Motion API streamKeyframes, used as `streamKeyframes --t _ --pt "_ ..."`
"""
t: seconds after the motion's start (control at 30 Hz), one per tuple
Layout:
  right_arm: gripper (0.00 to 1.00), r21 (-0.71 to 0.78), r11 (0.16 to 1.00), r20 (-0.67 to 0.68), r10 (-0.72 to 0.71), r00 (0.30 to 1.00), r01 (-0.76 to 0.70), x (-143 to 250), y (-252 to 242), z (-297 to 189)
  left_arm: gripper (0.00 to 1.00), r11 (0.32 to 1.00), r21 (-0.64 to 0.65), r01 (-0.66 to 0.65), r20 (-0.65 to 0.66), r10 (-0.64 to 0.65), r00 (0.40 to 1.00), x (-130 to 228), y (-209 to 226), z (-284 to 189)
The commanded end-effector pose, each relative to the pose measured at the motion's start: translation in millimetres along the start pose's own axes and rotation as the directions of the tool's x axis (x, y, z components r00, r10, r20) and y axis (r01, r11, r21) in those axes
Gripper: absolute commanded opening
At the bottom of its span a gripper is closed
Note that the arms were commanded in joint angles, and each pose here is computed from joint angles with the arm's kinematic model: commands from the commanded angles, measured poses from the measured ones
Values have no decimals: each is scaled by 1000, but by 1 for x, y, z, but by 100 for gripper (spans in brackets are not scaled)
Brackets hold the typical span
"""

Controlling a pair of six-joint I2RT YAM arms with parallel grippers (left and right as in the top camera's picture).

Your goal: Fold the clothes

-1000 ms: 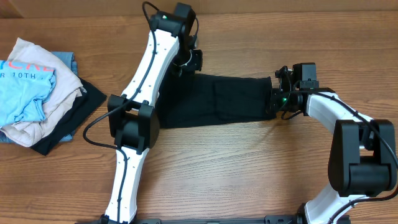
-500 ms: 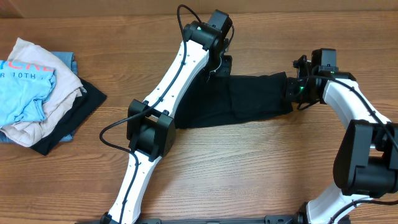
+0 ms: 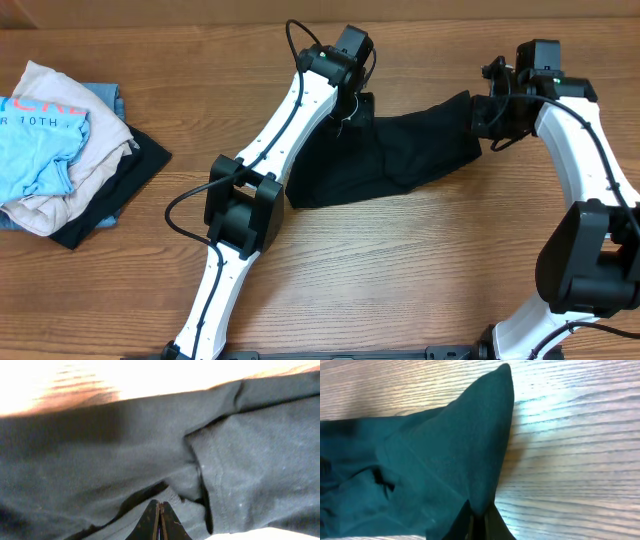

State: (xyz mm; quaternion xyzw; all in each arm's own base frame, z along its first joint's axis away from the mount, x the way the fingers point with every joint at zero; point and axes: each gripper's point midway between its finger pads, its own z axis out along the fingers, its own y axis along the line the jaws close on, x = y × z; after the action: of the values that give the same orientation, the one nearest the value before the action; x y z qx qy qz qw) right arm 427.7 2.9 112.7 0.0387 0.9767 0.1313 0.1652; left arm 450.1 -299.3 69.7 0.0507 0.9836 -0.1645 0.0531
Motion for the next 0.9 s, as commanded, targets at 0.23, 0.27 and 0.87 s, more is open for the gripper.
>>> streamKeyframes --t 0.23,0.27,0.87 --pt "4 -14 999 65 -30 997 31 -29 16 -46 4 994 11 111 37 -111 993 -26 47 -15" --pt "4 -17 999 60 -39 997 40 -28 17 -45 4 992 24 127 38 -128 991 -29 54 -18" --pt "4 -149 946 7 -291 957 288 3 137 -26 4 951 -1 311 45 -310 950 -43 187 -66"
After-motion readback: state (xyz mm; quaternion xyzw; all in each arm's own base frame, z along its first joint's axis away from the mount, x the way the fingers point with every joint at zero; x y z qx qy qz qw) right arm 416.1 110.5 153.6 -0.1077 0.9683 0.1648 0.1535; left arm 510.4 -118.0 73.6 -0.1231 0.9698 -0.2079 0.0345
